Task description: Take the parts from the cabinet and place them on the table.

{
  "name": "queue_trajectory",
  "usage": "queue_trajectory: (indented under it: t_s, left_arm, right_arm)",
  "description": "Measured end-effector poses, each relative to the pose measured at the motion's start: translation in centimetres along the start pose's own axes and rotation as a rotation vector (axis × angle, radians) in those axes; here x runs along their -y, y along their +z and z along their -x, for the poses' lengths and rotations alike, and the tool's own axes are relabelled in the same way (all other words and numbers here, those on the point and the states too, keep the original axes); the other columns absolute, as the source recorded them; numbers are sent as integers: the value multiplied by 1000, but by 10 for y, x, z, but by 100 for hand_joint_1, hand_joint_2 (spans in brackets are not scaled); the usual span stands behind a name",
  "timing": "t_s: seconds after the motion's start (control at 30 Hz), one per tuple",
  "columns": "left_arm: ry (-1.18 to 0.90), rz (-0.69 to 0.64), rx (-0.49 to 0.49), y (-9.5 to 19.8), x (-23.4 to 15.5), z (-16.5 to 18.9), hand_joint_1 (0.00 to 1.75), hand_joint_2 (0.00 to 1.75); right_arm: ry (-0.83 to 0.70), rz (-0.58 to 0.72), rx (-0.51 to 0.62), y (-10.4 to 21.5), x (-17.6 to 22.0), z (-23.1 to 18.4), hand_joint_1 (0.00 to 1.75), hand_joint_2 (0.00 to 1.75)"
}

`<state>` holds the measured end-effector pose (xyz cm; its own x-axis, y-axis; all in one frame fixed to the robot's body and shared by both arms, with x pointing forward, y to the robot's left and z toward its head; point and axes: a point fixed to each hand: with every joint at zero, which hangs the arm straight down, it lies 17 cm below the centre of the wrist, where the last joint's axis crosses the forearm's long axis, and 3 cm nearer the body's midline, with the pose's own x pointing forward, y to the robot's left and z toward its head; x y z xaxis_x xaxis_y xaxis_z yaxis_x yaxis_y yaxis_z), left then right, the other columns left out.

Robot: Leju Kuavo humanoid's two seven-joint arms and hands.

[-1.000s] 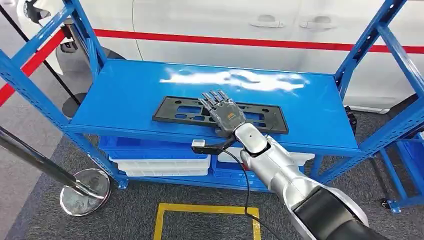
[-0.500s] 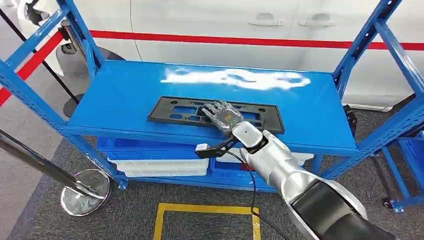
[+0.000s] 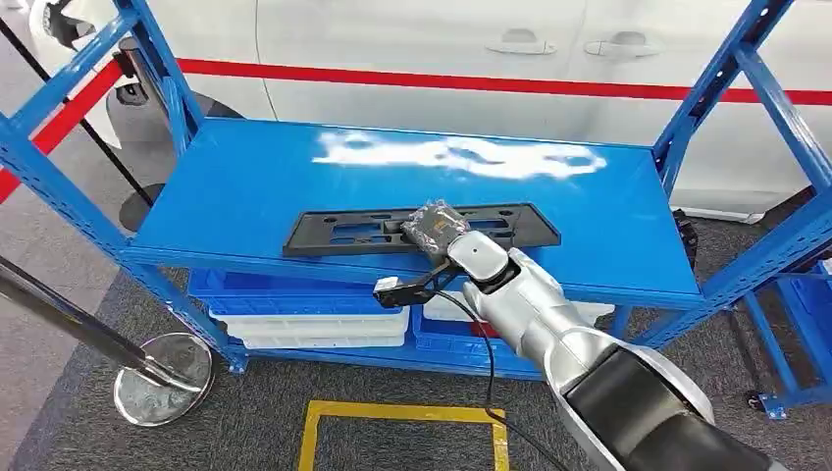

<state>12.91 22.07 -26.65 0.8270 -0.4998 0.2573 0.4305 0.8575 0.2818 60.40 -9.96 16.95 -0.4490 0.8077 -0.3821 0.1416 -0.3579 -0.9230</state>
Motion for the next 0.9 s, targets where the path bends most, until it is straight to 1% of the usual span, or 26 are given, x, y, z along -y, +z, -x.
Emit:
queue_trajectory:
  t_s: [0.07, 0.1, 0.13, 0.17, 0.23, 0.33, 0.4, 0.43, 0.47, 0.5, 0.53, 0.6, 0.7, 0.77, 0.83, 0.9]
  left_arm:
    - [1, 2, 9, 0, 0, -3, 0, 0]
    - [1, 8, 16, 0, 1, -5, 0, 0]
    - [1, 15, 24, 0, 3, -6, 0, 0]
    - [1, 19, 32, 1, 4, -7, 0, 0]
    - [2, 27, 46, 1, 5, -9, 0, 0]
    - [9, 39, 57, 2, 7, -11, 0, 0]
    - [9, 40, 57, 1, 7, -10, 0, 0]
    - [8, 40, 57, 1, 7, -11, 0, 0]
    - [9, 41, 58, 2, 7, -11, 0, 175]
    - [9, 40, 59, 1, 7, -11, 0, 175]
    - [8, 40, 60, 1, 7, -11, 0, 175]
    - [9, 39, 64, 1, 7, -11, 0, 175]
    - [9, 32, 61, 1, 5, -10, 0, 175]
    - [13, 20, 51, 0, 2, -8, 0, 175]
    - [17, 15, 49, 0, 1, -8, 0, 175]
    - [28, 14, 54, 0, 0, -9, 0, 175]
  right_arm:
    - [-47, 3, 32, 0, 1, -5, 173, 175]
    - [-100, 5, 66, 1, 1, -12, 171, 175]
    - [-168, 14, 104, 2, 2, -22, 175, 175]
    - [-247, 36, 143, 4, 7, -29, 175, 175]
    - [-361, 90, 180, 5, 27, -35, 175, 175]
    - [-518, 211, 218, 5, 82, -28, 175, 175]
    - [-545, 272, 234, 6, 111, -24, 175, 175]
    - [-548, 288, 237, 8, 117, -22, 171, 175]
    - [-549, 303, 241, 9, 123, -21, 173, 175]
    - [-560, 323, 254, 12, 129, -21, 173, 175]
    - [-585, 352, 274, 15, 137, -23, 169, 175]
    - [-686, 424, 327, 22, 163, -23, 164, 175]
    - [-1021, 541, 475, 49, 224, -21, 168, 175]
    - [-1258, 594, 623, 77, 272, -18, 164, 175]
    - [-1407, 632, 763, 105, 305, -16, 166, 175]
    - [-1540, 642, 898, 131, 322, -17, 166, 175]
